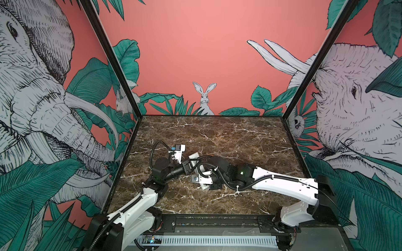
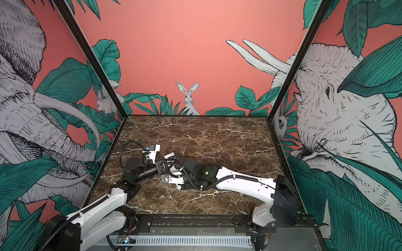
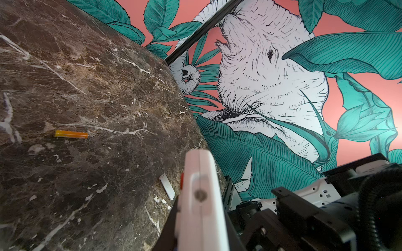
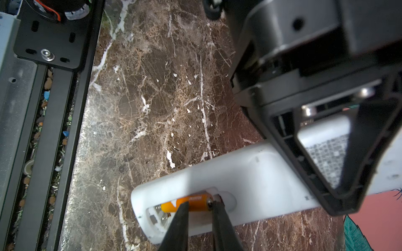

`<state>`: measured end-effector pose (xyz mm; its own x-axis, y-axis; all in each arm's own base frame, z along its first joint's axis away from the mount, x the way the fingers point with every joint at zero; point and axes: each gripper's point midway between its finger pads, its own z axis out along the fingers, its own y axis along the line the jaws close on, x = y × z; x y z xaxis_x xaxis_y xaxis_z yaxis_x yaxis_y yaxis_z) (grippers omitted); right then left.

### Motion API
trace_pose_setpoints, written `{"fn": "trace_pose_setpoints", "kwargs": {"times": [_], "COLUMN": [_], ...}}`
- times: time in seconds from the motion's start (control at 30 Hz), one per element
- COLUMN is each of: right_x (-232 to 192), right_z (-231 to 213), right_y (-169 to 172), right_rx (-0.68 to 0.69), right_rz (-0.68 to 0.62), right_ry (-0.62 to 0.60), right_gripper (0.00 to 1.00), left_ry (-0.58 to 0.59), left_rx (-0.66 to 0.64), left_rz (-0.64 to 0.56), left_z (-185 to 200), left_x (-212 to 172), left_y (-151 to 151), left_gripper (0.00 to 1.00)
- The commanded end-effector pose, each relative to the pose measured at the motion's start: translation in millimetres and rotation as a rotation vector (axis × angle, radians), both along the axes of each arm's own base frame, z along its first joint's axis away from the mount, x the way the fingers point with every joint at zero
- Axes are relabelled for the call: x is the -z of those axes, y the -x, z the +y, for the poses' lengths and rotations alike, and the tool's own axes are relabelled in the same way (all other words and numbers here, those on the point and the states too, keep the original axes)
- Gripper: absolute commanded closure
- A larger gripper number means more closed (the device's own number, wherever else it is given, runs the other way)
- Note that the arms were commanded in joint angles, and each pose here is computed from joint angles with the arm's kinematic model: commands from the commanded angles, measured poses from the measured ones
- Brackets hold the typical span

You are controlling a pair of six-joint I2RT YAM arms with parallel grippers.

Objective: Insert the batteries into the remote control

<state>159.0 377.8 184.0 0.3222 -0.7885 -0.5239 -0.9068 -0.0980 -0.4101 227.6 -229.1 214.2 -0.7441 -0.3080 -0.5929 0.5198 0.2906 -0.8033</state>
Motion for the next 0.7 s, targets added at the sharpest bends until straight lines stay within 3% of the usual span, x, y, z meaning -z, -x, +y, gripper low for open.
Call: {"fn": "trace_pose_setpoints", "kwargs": {"times": [0.0,0.67], "right_x": [1.2,14.6], "right_z": [2.7,3.3], "right_y": [0.7,-2.2], "right_rx": [-0.014,-0.012], "right_rz": [-0.002,-0.010], "right_ry": [0.023,0.082], "right_gripper": [0.80,0.86], "left_ry": [0.045,0.052], "left_rx": [0.006,0.004], "left_rz": [-0.062,-0.059], "left_z": [0.1,0.6], "left_x": [-20.8,-20.9], "left_y": [0.7,1.0], "left_gripper": [1.00,1.00]}}
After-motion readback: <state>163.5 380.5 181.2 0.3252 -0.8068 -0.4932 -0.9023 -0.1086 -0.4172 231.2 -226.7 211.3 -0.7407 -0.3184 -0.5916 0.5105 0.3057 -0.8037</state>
